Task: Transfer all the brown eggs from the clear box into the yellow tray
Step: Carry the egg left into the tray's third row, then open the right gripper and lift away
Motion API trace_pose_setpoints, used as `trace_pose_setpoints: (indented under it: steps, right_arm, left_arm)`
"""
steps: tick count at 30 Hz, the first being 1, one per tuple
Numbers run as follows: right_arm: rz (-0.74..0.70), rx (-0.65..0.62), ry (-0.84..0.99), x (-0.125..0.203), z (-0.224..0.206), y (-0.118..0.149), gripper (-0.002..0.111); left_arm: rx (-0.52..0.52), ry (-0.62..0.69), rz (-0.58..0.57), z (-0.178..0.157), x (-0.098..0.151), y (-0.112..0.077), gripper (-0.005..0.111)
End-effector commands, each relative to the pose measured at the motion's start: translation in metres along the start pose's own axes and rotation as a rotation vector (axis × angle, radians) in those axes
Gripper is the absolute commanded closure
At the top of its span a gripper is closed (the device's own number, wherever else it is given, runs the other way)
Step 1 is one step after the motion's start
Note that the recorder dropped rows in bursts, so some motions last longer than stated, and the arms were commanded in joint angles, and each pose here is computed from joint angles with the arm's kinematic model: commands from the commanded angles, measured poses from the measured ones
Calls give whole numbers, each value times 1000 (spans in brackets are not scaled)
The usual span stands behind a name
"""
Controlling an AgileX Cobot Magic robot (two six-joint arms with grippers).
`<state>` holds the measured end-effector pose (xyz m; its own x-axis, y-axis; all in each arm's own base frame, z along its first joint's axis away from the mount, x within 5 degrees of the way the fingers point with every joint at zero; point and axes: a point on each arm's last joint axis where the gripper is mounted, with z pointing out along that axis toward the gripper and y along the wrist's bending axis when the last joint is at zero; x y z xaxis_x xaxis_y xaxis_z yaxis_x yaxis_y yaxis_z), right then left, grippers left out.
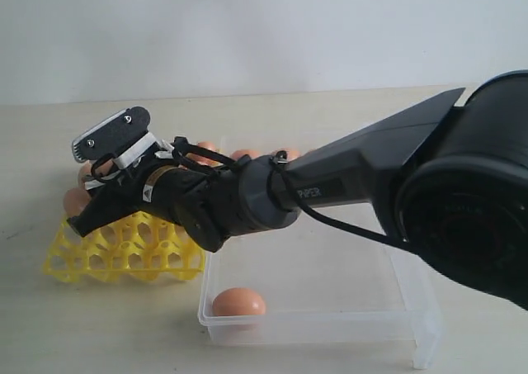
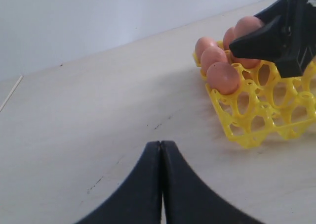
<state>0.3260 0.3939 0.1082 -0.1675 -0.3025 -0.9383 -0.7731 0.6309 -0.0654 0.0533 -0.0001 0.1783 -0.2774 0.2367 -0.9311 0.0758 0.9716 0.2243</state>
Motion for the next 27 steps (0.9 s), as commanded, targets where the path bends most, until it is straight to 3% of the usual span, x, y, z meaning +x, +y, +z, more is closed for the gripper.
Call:
trace_pose_setpoints:
  steps: [1, 6, 10, 12, 17, 23, 27]
  right_arm:
    - [54, -2, -37, 6, 4, 1, 102]
    - [84, -12, -17, 16, 7, 2, 77]
    - [84, -12, -4, 18, 7, 3, 49]
    - [84, -13, 2, 14, 6, 2, 40]
    - [8, -36, 101, -19, -13, 1, 42]
    - [-110, -21, 333, -89, -77, -8, 59]
    - [-178, -27, 632, -105, -129, -15, 52]
  left_arm:
    - [-1, -18, -5, -1, -2, 0, 107]
    - [-1, -18, -5, -1, -2, 0, 107]
    - [-1, -18, -5, -1, -2, 0, 107]
    - [-1, -18, -5, -1, -2, 0, 107]
    - [-1, -18, -5, -1, -2, 0, 107]
    - [-1, -18, -5, -1, -2, 0, 107]
    - [-1, -18, -5, -1, -2, 0, 107]
